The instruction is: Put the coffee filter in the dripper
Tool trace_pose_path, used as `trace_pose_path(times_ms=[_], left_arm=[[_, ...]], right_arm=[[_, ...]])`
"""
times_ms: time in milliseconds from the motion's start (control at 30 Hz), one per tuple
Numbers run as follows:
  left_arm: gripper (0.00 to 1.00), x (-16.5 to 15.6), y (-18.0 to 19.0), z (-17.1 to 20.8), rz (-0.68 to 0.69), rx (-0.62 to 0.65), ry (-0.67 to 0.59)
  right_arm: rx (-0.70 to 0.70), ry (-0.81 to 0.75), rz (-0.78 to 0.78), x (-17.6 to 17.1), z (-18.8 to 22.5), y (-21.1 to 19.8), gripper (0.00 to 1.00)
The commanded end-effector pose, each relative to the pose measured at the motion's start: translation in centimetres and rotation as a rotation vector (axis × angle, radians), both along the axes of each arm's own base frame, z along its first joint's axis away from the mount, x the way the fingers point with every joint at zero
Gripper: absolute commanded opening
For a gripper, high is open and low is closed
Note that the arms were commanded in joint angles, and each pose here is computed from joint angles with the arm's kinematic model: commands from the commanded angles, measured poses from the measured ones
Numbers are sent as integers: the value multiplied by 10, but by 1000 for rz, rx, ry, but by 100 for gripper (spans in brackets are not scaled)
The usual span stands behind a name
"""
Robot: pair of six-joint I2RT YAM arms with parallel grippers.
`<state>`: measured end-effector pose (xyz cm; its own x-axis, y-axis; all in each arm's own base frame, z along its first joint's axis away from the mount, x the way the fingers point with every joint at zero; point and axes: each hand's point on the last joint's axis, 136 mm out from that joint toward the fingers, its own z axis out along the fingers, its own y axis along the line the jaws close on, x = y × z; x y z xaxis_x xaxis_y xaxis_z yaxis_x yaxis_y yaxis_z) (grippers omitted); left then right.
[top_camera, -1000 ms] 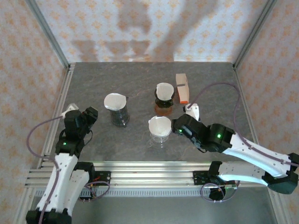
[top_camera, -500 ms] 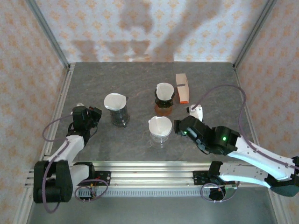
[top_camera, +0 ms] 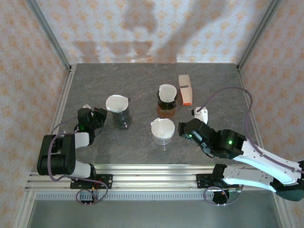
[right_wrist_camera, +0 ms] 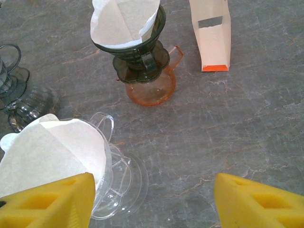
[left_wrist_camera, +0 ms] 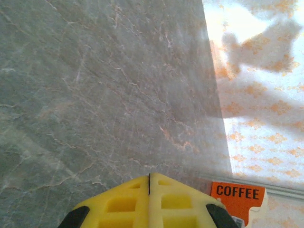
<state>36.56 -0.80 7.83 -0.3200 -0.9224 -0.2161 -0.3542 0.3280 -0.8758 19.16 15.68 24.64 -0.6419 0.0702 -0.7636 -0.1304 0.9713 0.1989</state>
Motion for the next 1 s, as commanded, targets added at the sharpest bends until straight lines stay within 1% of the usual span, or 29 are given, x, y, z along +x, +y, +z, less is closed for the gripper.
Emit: trace_pose_path(times_ms=[0, 133, 300, 500, 633, 800, 967], left_arm=[[0, 5, -4, 5, -18, -13, -55], [0, 7, -15, -4, -50, -18, -47], [0, 10, -26, -8, -61, -53, -77], [0, 3, -31, -21, -66, -69, -80], [0, 3, -38, -21, -80, -91, -100], [0, 5, -52, -13, -115, -83, -123], [0, 2, -63, -14, -141, -79, -120]], right_arm=[[-9, -29, -34, 3, 2, -6, 67], [-2, -27, -32, 3, 2, -4, 67], [-9, -27, -32, 3, 3, -4, 67], [-15, -27, -34, 3, 2, -6, 67], [-24, -24, -33, 4, 1, -5, 67], [-33, -14, -29, 5, -3, -2, 67], [-32, -15, -30, 6, -3, 0, 67]])
